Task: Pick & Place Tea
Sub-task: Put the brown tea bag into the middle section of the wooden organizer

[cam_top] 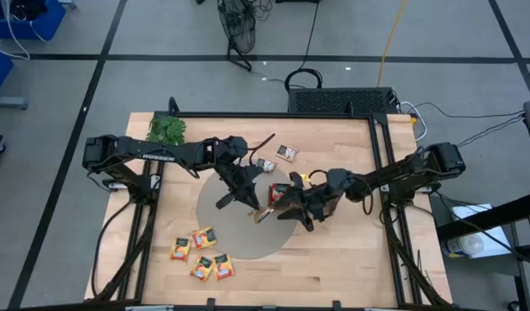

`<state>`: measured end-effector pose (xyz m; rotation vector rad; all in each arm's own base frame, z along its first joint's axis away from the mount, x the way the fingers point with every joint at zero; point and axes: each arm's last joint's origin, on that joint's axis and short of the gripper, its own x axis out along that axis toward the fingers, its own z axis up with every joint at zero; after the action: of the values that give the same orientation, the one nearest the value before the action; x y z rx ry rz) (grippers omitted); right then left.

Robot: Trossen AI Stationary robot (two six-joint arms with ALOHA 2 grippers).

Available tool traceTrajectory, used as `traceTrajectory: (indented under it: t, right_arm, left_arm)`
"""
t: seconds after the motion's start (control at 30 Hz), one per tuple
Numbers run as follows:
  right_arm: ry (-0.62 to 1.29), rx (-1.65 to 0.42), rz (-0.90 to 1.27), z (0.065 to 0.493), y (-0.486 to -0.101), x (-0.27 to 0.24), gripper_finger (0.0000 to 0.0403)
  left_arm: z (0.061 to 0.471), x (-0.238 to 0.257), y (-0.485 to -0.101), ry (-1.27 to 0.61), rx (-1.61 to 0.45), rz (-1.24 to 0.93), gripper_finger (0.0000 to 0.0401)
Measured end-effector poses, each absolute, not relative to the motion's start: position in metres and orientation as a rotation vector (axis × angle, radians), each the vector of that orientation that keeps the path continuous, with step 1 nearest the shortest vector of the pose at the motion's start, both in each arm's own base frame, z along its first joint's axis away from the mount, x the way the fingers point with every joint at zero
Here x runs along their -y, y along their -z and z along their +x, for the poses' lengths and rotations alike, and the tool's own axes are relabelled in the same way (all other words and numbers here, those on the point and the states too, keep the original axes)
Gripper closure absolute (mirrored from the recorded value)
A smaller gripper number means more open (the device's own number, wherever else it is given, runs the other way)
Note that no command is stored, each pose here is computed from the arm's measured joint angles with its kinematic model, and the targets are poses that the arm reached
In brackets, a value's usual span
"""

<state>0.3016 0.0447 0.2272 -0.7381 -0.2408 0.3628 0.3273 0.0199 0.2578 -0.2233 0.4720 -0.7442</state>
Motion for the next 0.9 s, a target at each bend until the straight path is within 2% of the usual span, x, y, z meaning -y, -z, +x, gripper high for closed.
traceTrajectory:
  t: [0.13,0.47,0.9]
  right_arm:
    - [-0.388,0.209,-0.732,0.307,-0.230,-0.043,0.0222]
    - [-0.460,0.205,-0.704,0.317,-0.238,-0.046,0.0247]
    - [-0.516,0.154,-0.684,0.353,-0.220,-0.051,0.0270]
  left_arm:
    - [0.327,-0.019,-0.257,0.746,-0.480,-0.227,0.0401]
    - [0.327,-0.014,-0.256,0.767,-0.485,-0.204,0.0401]
    - [0.332,-0.009,-0.242,0.795,-0.530,-0.227,0.0401]
